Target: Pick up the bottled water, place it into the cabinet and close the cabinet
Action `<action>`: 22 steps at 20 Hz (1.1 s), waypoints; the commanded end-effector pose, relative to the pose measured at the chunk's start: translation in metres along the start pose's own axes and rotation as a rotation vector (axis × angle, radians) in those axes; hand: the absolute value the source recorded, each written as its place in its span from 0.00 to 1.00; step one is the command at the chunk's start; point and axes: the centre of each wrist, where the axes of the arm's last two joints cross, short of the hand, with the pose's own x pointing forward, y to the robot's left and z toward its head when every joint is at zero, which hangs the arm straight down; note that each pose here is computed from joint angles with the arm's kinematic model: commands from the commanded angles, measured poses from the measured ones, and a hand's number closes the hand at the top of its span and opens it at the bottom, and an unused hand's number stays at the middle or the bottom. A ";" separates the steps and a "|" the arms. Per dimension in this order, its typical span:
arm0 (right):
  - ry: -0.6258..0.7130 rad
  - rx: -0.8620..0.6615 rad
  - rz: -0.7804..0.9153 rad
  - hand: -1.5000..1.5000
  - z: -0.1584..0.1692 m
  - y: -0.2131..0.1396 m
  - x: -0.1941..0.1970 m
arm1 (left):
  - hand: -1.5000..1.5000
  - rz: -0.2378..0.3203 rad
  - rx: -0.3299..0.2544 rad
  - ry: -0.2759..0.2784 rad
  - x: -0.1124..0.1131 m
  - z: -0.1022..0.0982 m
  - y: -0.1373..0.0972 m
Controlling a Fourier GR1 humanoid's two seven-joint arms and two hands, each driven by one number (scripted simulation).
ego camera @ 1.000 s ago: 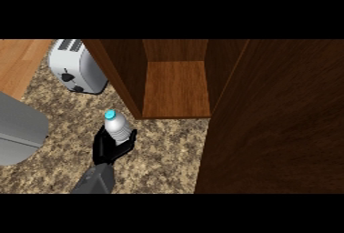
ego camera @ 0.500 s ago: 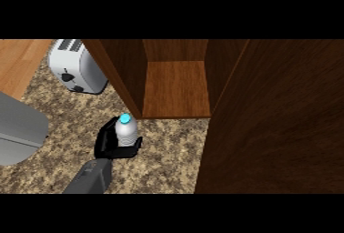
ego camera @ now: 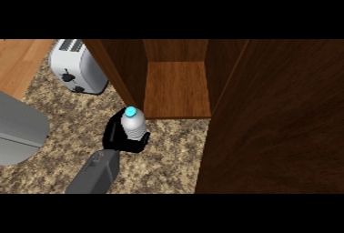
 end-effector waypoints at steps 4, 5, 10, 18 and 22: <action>-0.039 0.009 -0.116 0.00 0.003 -0.017 0.005 | 1.00 0.050 -0.072 -0.027 0.023 -0.048 -0.043; -0.023 0.009 -0.101 0.00 0.010 -0.020 0.005 | 1.00 0.055 -0.055 0.004 0.020 -0.044 -0.044; -0.017 -0.009 -0.097 0.00 0.006 -0.026 -0.004 | 1.00 0.068 -0.044 -0.015 0.032 -0.054 -0.062; -0.016 0.007 -0.108 0.00 0.005 -0.038 -0.019 | 1.00 0.019 -0.050 -0.026 0.045 -0.071 -0.085; -0.023 0.022 -0.120 0.00 0.005 -0.044 -0.019 | 1.00 -0.007 -0.012 -0.039 0.054 -0.080 -0.093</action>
